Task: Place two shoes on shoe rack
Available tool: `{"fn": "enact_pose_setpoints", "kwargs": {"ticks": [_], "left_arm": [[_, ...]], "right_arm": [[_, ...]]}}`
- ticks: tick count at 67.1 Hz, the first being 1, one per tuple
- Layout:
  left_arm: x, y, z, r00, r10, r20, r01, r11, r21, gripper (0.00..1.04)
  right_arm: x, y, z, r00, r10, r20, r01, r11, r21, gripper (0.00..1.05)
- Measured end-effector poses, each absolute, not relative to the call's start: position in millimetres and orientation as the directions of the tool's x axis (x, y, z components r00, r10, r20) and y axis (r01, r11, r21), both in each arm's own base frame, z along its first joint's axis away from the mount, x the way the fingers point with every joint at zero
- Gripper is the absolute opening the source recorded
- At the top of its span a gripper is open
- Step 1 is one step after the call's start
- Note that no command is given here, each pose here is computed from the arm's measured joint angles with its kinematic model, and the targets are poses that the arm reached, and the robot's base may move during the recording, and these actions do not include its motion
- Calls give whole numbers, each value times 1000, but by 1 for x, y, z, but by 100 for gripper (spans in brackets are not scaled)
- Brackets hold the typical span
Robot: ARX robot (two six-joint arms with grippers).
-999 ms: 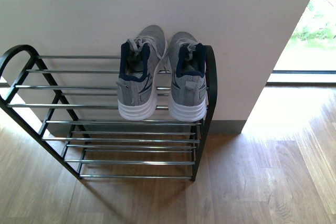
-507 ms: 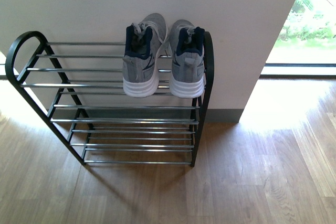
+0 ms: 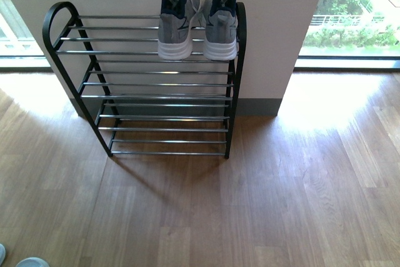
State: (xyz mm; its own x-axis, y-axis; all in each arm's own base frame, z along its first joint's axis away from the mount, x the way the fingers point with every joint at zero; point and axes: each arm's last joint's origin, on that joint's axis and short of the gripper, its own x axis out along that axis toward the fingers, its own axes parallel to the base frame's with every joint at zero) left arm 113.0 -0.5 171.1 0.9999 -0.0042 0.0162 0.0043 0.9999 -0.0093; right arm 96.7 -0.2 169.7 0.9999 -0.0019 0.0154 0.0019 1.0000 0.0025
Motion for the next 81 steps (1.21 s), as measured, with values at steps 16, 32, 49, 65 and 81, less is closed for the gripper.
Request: {"fn": "enact_pose_setpoints", "kwargs": {"ticks": [16, 32, 49, 65, 81], "left_arm": [[109, 0, 171, 1000, -5, 14, 5, 1000, -9, 1], [98, 0, 167, 1000, -3, -6, 3, 1000, -8, 1], [98, 0, 167, 1000, -3, -2, 3, 1000, -8, 1], [98, 0, 167, 1000, -3, -2, 3, 1000, -8, 1], [98, 0, 167, 1000, -3, -2, 3, 1000, -8, 17]], "right_arm": [[97, 0, 170, 1000, -5, 15, 5, 1000, 3, 96], [97, 0, 170, 1000, 3, 14, -3, 1000, 2, 96], [97, 0, 170, 1000, -1, 14, 1, 1000, 2, 96], [97, 0, 170, 1000, -1, 14, 1, 1000, 2, 96], [97, 0, 170, 1000, -1, 14, 1, 1000, 2, 96]]}}
